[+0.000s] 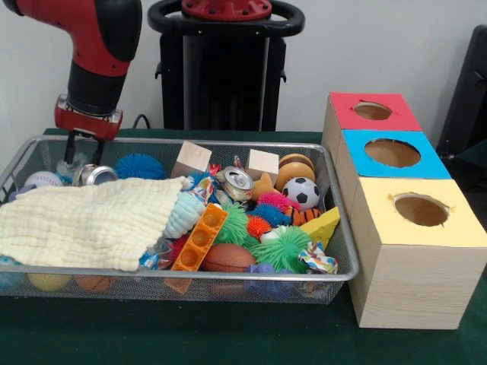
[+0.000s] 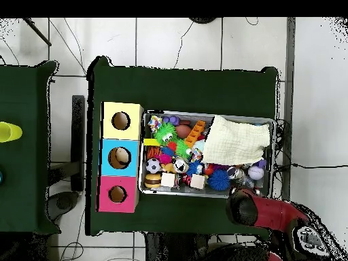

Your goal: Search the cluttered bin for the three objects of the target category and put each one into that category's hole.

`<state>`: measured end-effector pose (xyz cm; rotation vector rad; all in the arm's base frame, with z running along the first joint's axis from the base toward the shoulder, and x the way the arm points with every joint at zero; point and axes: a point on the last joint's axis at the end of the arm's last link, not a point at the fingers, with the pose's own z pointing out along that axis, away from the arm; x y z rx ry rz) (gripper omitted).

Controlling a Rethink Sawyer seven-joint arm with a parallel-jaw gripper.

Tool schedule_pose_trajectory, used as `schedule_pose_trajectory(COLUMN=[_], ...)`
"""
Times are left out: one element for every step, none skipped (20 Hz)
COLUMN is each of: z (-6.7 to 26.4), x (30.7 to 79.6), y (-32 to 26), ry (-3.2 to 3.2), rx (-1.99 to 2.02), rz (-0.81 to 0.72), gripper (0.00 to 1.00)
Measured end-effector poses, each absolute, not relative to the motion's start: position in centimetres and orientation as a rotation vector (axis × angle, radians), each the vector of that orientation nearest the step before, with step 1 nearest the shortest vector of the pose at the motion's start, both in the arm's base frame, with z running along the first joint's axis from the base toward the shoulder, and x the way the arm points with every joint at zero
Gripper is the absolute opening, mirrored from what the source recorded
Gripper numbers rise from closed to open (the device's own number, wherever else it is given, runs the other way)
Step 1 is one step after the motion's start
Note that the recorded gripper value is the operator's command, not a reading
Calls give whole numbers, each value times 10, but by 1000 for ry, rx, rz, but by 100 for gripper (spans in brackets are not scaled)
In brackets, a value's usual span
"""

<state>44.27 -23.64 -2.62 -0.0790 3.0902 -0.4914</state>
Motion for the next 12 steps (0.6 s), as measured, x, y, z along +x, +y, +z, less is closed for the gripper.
schedule_pose_trajectory(z=[-26,-25,-24,-22,-20,-17,-14,-8,-5,-1,4,9], x=[443,442,441,440,439,437,436,436,436,436,435,434], y=[-237,-239,-241,-242,-244,-248,-252,-258,-261,-264,-267,-270], ry=[3089,3085,3082,3079,3077,3072,3067,3055,3049,3041,3033,3026], rx=[-77,-67,-57,-44,-26,0,20,54,69,88,108,129], rz=[-492,-490,-486,-480,-472,-463,-458,-448,-444,-439,-433,-426], gripper=[0,0,0,0,0,0,0,0,0,0,0,0])
